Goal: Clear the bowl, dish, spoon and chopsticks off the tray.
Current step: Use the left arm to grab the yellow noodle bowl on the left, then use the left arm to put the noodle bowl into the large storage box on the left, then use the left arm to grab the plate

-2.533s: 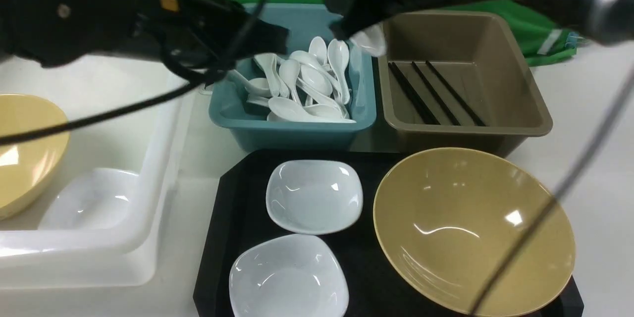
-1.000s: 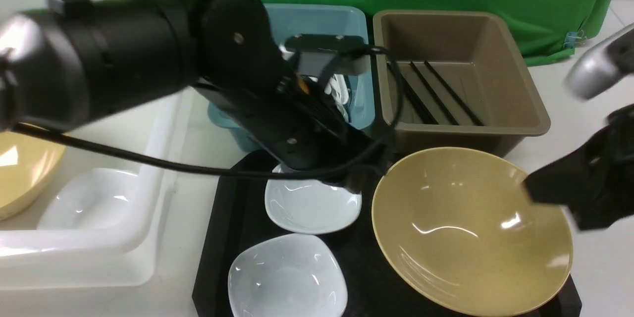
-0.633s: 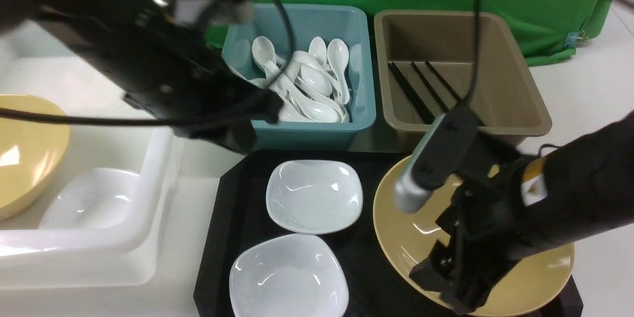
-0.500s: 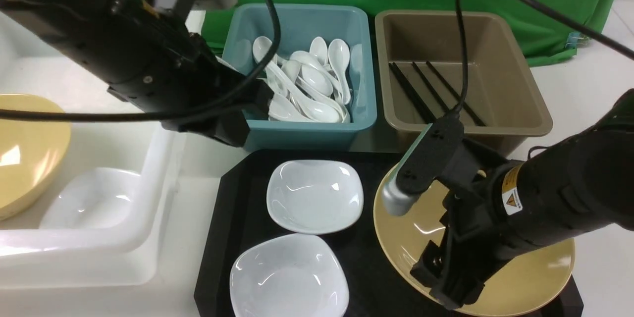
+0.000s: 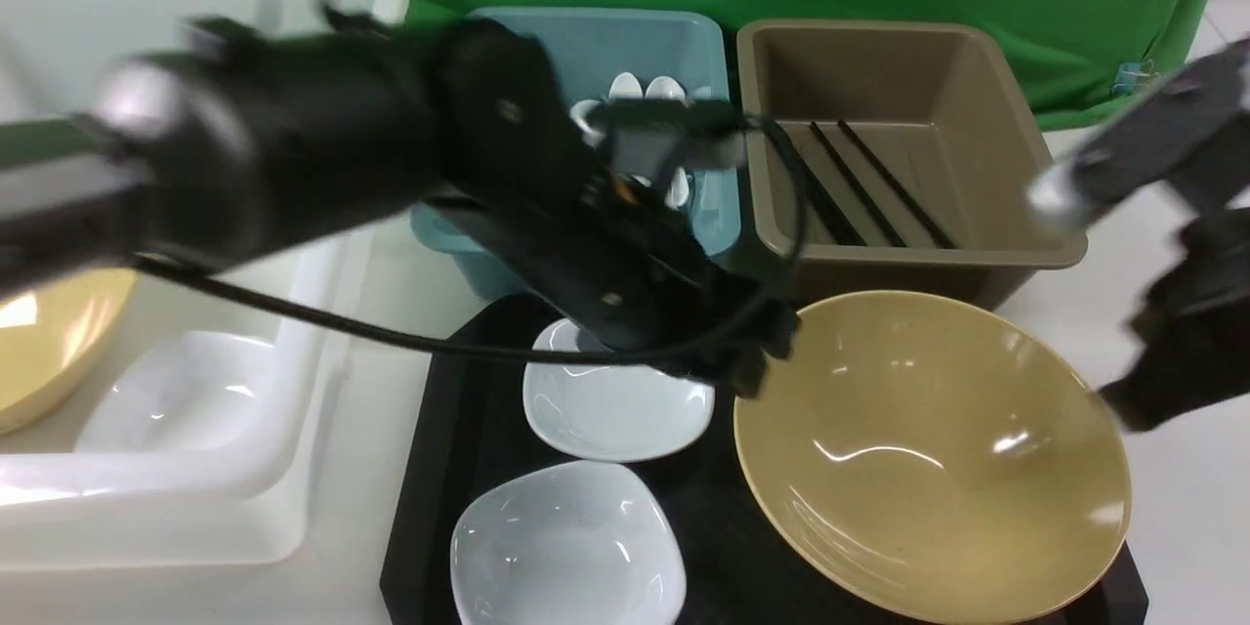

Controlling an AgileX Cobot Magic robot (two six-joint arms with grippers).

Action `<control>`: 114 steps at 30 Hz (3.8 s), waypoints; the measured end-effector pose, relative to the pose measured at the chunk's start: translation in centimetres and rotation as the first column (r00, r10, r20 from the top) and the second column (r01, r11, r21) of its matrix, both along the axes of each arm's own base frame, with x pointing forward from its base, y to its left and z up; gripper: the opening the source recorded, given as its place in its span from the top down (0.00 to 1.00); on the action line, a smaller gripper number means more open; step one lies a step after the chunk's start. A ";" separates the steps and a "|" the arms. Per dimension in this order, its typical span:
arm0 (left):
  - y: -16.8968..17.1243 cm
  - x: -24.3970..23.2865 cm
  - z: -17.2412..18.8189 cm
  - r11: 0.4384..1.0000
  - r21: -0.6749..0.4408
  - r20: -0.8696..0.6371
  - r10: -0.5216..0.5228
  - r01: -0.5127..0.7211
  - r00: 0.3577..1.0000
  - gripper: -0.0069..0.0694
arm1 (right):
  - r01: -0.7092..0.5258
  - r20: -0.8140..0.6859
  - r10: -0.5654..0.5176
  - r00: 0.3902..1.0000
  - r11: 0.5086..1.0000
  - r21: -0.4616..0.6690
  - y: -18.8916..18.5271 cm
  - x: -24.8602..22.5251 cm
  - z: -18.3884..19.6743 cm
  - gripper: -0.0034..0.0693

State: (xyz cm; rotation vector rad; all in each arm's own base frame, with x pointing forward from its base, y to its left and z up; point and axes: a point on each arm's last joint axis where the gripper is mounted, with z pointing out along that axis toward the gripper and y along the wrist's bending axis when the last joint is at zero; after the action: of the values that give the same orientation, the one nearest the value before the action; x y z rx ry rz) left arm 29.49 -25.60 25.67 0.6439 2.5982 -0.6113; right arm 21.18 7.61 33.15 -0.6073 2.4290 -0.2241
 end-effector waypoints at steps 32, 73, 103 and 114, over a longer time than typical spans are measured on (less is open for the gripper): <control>8.0 1.5 9.1 0.957 -0.231 0.026 0.186 -0.175 0.982 0.89 | -0.208 0.188 0.155 0.970 0.930 0.304 -0.4 -2.7 6.5 0.96; 44.6 -7.1 8.3 0.203 -0.128 0.195 0.965 -0.971 0.176 0.19 | -0.659 0.168 0.639 0.751 0.706 0.261 18.8 4.7 10.5 0.96; 5.3 -0.4 -4.5 0.901 0.372 -0.272 -0.126 0.225 0.954 0.47 | -0.371 -0.087 0.414 0.906 0.876 0.308 2.3 0.8 6.3 0.96; 6.0 1.0 -5.0 0.860 0.466 -0.163 -0.149 0.209 0.975 0.42 | -0.571 -0.139 0.632 0.762 0.758 0.316 5.2 -1.2 3.8 0.96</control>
State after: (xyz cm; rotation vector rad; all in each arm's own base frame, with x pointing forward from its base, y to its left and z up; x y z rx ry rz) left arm 30.49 -19.61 20.70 1.0409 2.8461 -0.0378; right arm 19.97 12.80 36.98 -1.3211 2.2733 0.4575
